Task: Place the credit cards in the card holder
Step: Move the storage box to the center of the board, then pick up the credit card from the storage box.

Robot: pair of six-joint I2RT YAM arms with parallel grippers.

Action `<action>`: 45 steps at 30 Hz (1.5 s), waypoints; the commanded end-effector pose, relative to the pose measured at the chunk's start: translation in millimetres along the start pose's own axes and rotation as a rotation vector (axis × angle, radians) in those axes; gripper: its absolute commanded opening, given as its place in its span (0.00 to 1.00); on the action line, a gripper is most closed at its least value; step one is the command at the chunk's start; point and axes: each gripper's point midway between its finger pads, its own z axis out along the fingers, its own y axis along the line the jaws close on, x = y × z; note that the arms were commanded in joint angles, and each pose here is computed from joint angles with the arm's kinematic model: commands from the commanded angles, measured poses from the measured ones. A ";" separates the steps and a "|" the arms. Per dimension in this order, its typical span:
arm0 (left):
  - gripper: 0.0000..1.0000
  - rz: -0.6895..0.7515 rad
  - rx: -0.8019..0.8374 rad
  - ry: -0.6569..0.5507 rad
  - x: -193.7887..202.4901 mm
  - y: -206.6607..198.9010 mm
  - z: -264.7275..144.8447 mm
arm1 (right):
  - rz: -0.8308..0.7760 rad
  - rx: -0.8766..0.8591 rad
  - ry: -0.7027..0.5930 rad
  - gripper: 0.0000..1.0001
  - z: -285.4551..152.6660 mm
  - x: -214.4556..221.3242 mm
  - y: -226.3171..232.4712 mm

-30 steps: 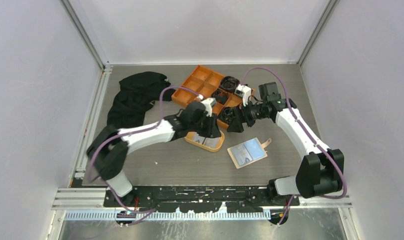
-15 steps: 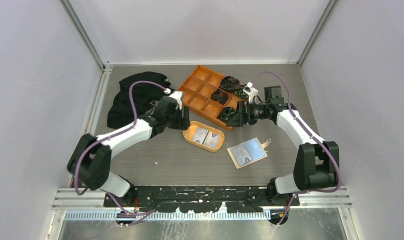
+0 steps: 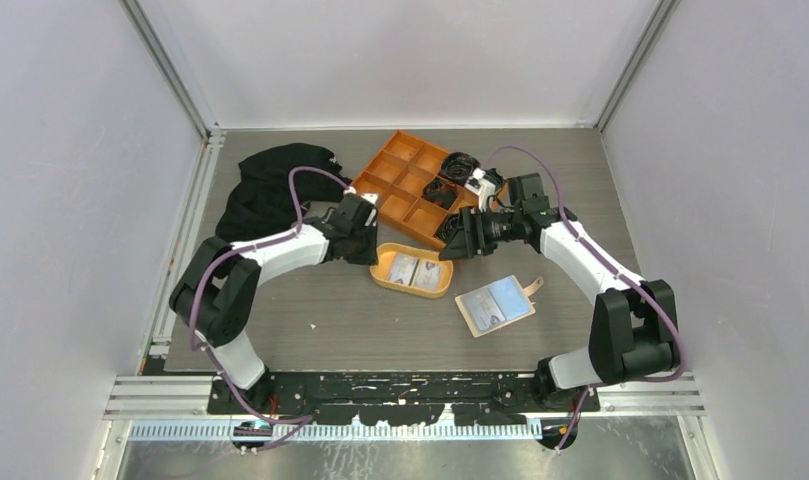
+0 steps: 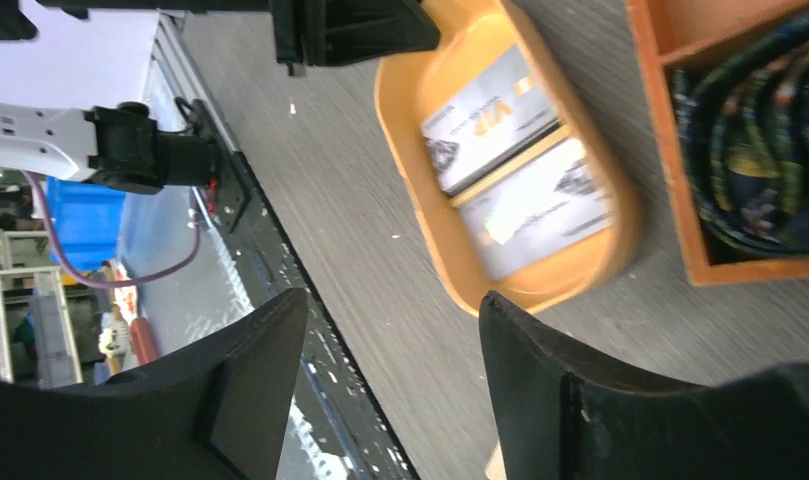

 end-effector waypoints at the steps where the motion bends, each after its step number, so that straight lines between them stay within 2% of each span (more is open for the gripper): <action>1: 0.05 -0.148 -0.019 -0.067 2.7 -9.2 -13.5 | 0.005 -0.066 -0.050 0.68 10.1 -16.2 27.2; 4: 0.01 -0.242 -0.016 -0.143 7.2 -16.3 -23.7 | 0.026 -0.077 -0.072 0.67 24.2 -17.4 39.4; 7: 0.00 -0.327 -0.008 -0.201 16.8 -23.4 -30.0 | 0.042 -0.015 -0.090 0.66 38.9 -19.1 35.1; 11: 0.00 -0.391 -0.087 -0.262 27.5 -25.0 -42.1 | 0.074 0.060 -0.067 0.65 59.4 -12.5 23.2; 22: 0.00 -0.555 -0.236 -0.338 44.4 -33.0 -54.9 | 0.047 0.253 0.007 0.66 91.4 17.6 3.0; 28: 0.00 -0.629 -0.254 -0.383 39.6 -42.1 -58.7 | 0.058 0.264 0.045 0.66 108.4 34.1 2.7; 37: 0.00 -0.675 -0.163 -0.377 36.7 -68.8 -53.4 | 0.057 0.279 0.115 0.61 127.7 50.6 -3.4; 45: 0.00 -0.677 -0.157 -0.373 39.5 -71.1 -48.9 | 0.096 0.077 0.121 0.56 130.0 46.0 38.0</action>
